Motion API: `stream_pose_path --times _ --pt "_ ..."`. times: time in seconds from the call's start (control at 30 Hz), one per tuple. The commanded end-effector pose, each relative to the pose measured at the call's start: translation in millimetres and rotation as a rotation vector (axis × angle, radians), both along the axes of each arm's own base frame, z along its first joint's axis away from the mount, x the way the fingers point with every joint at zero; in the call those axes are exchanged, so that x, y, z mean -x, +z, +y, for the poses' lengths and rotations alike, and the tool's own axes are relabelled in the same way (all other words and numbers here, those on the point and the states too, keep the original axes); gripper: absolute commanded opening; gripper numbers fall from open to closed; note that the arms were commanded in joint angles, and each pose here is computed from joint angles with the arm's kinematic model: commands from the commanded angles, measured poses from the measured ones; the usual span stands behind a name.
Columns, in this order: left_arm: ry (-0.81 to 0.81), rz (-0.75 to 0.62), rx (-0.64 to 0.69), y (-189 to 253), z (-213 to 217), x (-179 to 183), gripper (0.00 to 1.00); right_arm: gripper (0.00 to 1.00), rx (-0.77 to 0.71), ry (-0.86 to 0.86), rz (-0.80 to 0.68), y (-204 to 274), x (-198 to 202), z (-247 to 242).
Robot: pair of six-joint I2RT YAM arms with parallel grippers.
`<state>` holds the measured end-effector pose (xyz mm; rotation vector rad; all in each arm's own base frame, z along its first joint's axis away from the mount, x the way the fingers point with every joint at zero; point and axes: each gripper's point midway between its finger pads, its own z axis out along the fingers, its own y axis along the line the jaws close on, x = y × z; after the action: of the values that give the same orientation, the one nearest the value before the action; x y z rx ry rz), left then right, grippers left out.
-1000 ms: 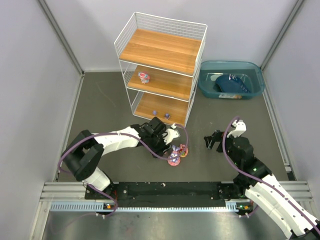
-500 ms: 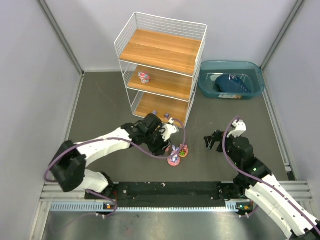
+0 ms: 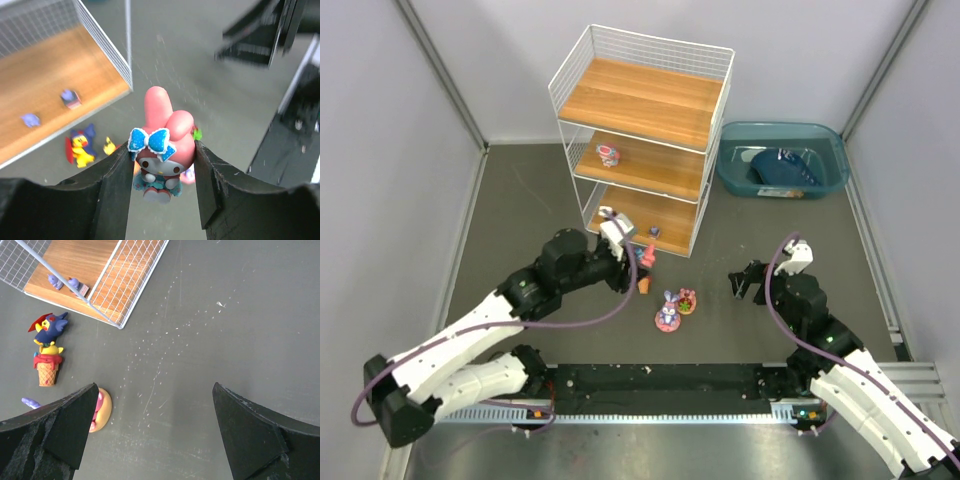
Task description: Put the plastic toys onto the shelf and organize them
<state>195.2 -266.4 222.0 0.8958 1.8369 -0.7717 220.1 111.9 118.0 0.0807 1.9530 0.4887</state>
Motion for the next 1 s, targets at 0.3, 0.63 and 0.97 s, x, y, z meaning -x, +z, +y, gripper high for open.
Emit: stream_pose_path --times 0.3,0.63,0.97 --pt "0.303 -0.371 0.524 140 14 -49 0.0 0.99 0.0 -0.003 -0.022 5 -2 0" --pt "0.431 -0.499 0.58 163 13 -85 0.0 0.99 0.0 -0.003 -0.023 5 -2 0" --pt "0.475 -0.554 0.611 173 4 -106 0.0 0.99 -0.002 -0.001 -0.025 5 -2 1"
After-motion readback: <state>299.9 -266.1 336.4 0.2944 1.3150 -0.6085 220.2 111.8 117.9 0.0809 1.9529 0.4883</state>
